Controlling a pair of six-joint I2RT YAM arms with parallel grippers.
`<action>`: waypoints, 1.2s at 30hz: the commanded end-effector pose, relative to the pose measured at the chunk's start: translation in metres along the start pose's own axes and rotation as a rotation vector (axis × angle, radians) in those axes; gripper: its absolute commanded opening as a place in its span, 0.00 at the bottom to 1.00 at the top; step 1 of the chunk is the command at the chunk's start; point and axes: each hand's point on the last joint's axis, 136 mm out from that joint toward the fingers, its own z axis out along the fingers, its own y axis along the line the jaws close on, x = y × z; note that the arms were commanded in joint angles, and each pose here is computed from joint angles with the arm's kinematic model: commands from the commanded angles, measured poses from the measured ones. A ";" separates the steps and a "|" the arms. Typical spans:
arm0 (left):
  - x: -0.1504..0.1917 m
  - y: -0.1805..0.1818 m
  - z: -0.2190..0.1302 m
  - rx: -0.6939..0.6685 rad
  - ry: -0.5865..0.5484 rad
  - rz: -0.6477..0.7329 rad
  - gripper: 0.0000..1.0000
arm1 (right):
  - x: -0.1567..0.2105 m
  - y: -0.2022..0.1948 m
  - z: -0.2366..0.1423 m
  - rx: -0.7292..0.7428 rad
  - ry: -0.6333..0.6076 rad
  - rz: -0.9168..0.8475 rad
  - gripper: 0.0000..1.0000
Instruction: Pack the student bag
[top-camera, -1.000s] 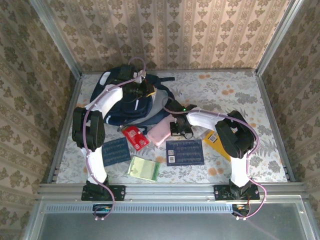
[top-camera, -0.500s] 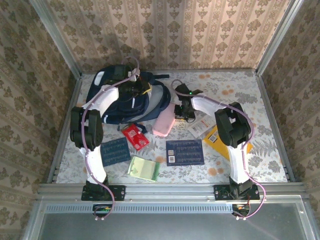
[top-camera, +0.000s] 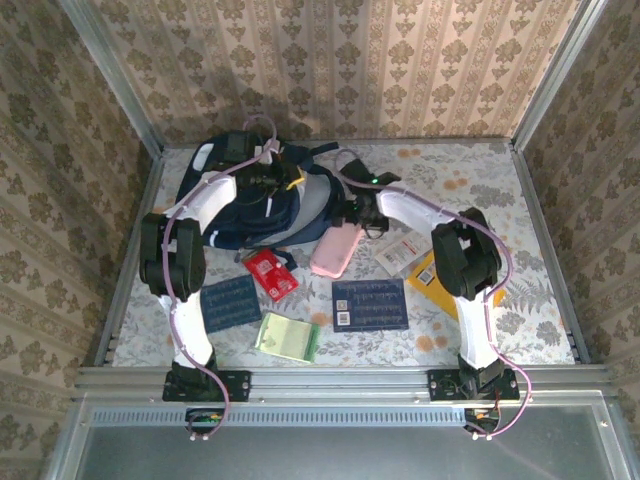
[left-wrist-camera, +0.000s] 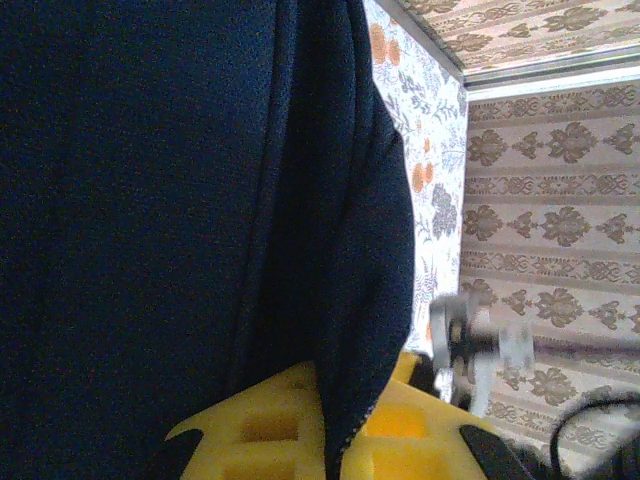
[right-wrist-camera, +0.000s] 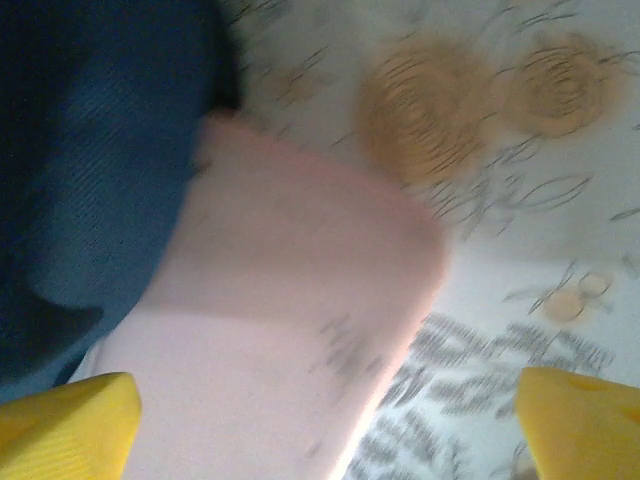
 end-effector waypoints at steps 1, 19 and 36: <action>-0.008 -0.020 -0.021 0.071 -0.029 0.002 0.00 | 0.013 0.010 -0.031 0.148 -0.102 -0.030 1.00; -0.017 -0.017 -0.032 0.081 -0.058 -0.015 0.00 | 0.059 0.052 -0.015 0.102 -0.031 0.436 1.00; -0.023 -0.017 -0.039 0.103 -0.072 -0.032 0.00 | 0.073 0.048 0.036 0.151 0.056 0.385 1.00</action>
